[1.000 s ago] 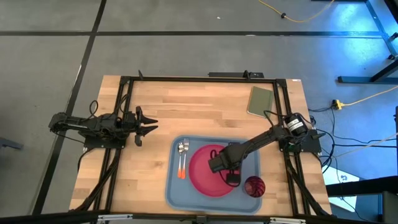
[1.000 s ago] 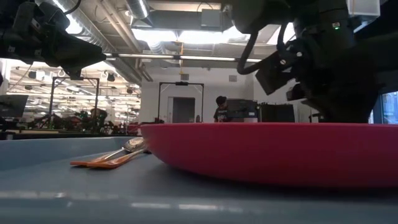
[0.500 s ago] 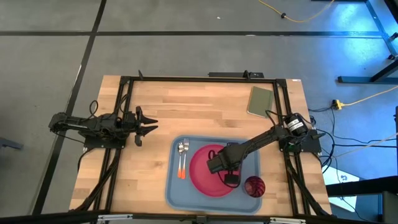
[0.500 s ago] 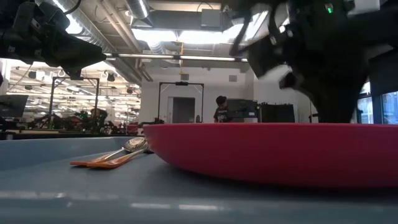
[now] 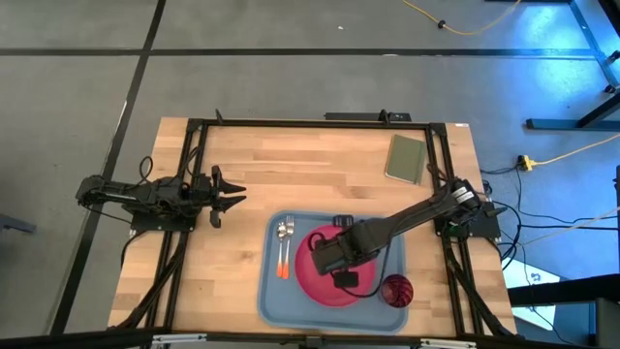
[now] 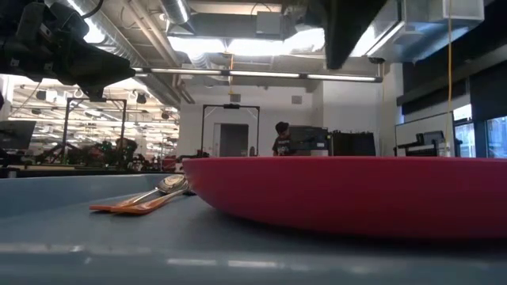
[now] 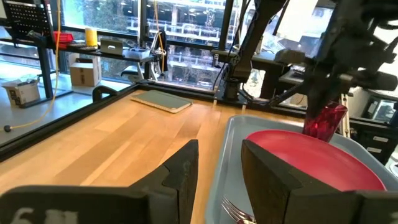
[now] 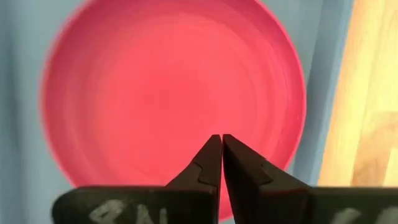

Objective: Pick and place plate/cup/fork/spoon on tray
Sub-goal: Return to Home Position

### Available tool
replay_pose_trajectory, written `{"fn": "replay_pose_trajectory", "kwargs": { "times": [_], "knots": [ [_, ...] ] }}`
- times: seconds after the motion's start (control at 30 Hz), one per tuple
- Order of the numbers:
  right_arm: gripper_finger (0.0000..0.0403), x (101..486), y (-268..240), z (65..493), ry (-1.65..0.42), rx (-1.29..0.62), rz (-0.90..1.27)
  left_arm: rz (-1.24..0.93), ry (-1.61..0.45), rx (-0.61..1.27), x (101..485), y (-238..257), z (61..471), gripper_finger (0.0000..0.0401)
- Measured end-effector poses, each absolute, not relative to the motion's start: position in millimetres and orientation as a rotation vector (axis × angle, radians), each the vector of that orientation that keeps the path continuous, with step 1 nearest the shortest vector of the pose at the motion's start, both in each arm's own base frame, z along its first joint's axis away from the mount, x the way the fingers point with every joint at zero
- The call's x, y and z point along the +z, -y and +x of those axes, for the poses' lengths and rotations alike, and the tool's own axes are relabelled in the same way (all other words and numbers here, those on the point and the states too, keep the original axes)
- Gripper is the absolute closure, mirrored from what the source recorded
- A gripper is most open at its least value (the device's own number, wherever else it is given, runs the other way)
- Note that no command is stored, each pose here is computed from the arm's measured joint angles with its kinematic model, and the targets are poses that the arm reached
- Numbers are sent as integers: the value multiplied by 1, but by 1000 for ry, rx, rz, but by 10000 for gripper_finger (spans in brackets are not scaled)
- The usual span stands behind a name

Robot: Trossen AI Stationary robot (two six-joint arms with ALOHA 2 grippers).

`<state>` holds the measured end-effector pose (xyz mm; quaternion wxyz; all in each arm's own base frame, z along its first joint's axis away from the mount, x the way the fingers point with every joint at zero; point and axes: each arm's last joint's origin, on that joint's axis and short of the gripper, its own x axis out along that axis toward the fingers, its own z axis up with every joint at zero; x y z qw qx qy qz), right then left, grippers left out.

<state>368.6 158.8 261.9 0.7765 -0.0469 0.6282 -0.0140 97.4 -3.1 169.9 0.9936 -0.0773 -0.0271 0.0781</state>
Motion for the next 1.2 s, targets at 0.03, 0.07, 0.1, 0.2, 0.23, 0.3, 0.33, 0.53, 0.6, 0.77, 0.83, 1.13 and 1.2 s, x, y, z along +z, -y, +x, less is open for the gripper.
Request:
{"fn": "replay_pose_trajectory", "kwargs": {
  "times": [0.03, 0.07, 0.1, 0.2, 0.23, 0.3, 0.33, 0.53, 0.6, 0.77, 0.83, 1.13, 1.2],
  "knots": [
    [382, 267, -160, 367, -1344, -22, -99, -155, 55, 157, 170, 3, 97, 286],
    [382, 274, -159, 364, -1329, -13, -96, -155, 54, 157, 170, 3, 97, 286],
    [382, 282, -159, 359, -1306, 2, -99, -155, 55, 157, 170, 3, 97, 286],
    [382, 306, -148, 333, -1240, 19, -99, -155, 54, 157, 170, 3, 97, 286],
    [382, 309, -143, 323, -1211, 14, -93, -155, 54, 157, 170, 3, 97, 286],
    [382, 307, -130, 303, -1151, 9, -62, -155, 55, 157, 170, 3, 97, 286],
    [382, 304, -123, 292, -1111, 16, -39, -155, 55, 157, 170, 3, 97, 286],
    [382, 265, -89, 216, -794, 173, 149, -155, 55, 157, 170, 3, 97, 286],
    [382, 249, -79, 193, -685, 208, 201, -155, 55, 157, 170, 3, 97, 286],
    [382, 215, -63, 153, -430, 286, 242, -155, 55, 157, 170, 3, 97, 286],
    [383, 206, -59, 144, -335, 311, 220, -155, 55, 157, 170, 3, 97, 286],
    [383, 179, -53, 118, -49, 514, 15, -155, 55, 157, 170, 3, 97, 286],
    [383, 179, -53, 115, -17, 534, 3, -155, 54, 157, 170, 3, 97, 286]
  ]
}}
